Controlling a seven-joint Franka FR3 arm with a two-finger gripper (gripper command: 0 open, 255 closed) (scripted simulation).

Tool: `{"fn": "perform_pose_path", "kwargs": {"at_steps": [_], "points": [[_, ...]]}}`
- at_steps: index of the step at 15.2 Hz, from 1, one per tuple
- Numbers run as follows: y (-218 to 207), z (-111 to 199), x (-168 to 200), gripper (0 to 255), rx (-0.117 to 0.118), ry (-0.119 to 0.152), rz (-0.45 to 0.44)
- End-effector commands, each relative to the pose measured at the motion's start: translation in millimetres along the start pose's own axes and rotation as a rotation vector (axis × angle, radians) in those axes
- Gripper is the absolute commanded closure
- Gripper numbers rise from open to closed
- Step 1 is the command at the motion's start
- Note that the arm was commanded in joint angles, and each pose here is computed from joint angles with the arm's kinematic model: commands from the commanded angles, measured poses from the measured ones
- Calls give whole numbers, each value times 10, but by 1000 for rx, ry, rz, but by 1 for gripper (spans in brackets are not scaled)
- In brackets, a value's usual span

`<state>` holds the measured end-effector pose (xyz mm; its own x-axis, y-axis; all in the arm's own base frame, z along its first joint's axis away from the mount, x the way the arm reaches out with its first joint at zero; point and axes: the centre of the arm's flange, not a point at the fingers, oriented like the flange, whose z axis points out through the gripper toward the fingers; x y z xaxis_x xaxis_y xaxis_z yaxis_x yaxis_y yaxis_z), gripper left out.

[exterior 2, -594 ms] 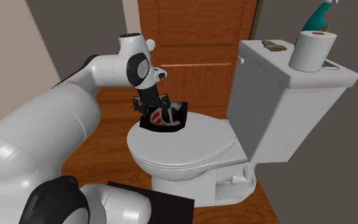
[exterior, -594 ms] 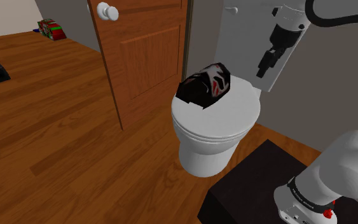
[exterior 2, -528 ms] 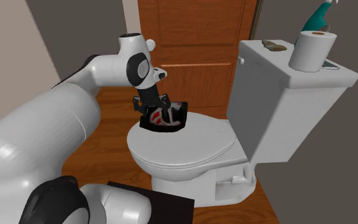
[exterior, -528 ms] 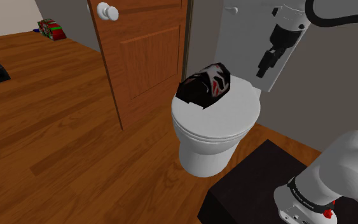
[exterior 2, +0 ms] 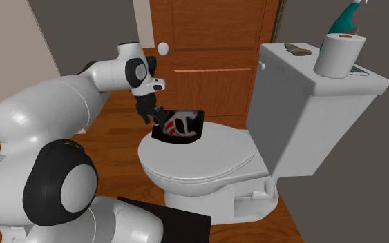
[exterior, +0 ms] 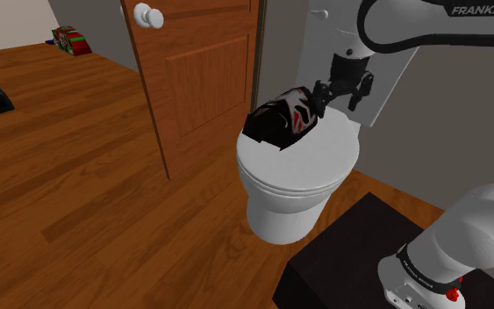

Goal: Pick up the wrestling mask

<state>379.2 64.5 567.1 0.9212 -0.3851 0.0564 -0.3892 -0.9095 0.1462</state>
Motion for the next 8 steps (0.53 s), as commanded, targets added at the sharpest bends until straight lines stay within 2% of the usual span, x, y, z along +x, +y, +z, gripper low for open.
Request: {"fn": "perform_pose_path", "kwargs": {"at_steps": [1,8], "points": [[-270,95,104,0,-16,-36,173],[-967,464,783,0,-72,-159,722]]}}
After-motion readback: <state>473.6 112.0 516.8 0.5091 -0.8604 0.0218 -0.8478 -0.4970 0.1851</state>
